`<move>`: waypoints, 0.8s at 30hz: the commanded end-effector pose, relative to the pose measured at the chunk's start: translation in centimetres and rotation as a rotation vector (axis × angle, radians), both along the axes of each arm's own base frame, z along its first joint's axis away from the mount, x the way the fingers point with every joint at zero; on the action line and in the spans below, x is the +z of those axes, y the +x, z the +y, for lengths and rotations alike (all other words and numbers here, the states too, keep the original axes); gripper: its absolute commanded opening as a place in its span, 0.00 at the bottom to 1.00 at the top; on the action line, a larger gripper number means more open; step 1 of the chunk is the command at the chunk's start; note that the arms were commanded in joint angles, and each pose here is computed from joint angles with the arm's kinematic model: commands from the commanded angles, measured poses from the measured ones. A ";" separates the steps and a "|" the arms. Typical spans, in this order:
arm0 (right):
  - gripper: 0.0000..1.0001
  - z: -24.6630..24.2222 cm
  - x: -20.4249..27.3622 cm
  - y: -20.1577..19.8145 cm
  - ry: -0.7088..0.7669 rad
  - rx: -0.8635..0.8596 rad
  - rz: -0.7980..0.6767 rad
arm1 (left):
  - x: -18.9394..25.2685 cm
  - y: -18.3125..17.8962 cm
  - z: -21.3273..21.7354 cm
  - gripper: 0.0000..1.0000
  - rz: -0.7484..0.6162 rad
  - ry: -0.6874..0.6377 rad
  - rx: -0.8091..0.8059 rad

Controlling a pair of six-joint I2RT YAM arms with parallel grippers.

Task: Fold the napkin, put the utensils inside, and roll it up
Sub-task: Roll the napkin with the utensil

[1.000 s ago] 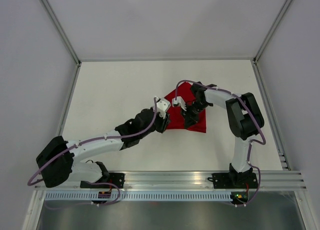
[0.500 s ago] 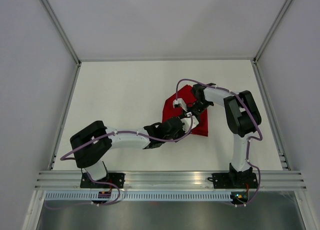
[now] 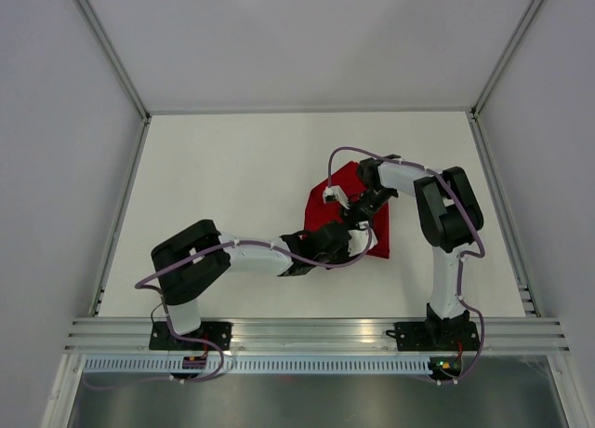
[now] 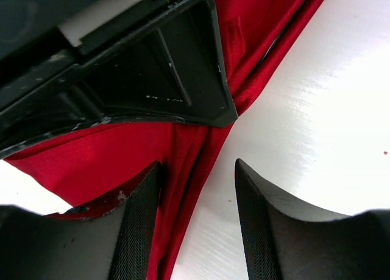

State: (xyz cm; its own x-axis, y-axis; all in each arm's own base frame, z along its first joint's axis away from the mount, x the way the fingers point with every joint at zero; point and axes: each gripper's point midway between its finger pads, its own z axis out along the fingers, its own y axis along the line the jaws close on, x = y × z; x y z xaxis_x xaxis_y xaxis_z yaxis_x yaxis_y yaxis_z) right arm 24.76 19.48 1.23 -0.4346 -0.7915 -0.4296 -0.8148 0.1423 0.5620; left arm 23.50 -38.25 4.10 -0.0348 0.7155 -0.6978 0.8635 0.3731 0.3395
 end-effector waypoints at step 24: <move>0.19 -3.5 -5.0 0.5 -0.178 0.082 -0.015 | -4.0 -0.6 -1.7 0.24 0.037 0.073 -0.105</move>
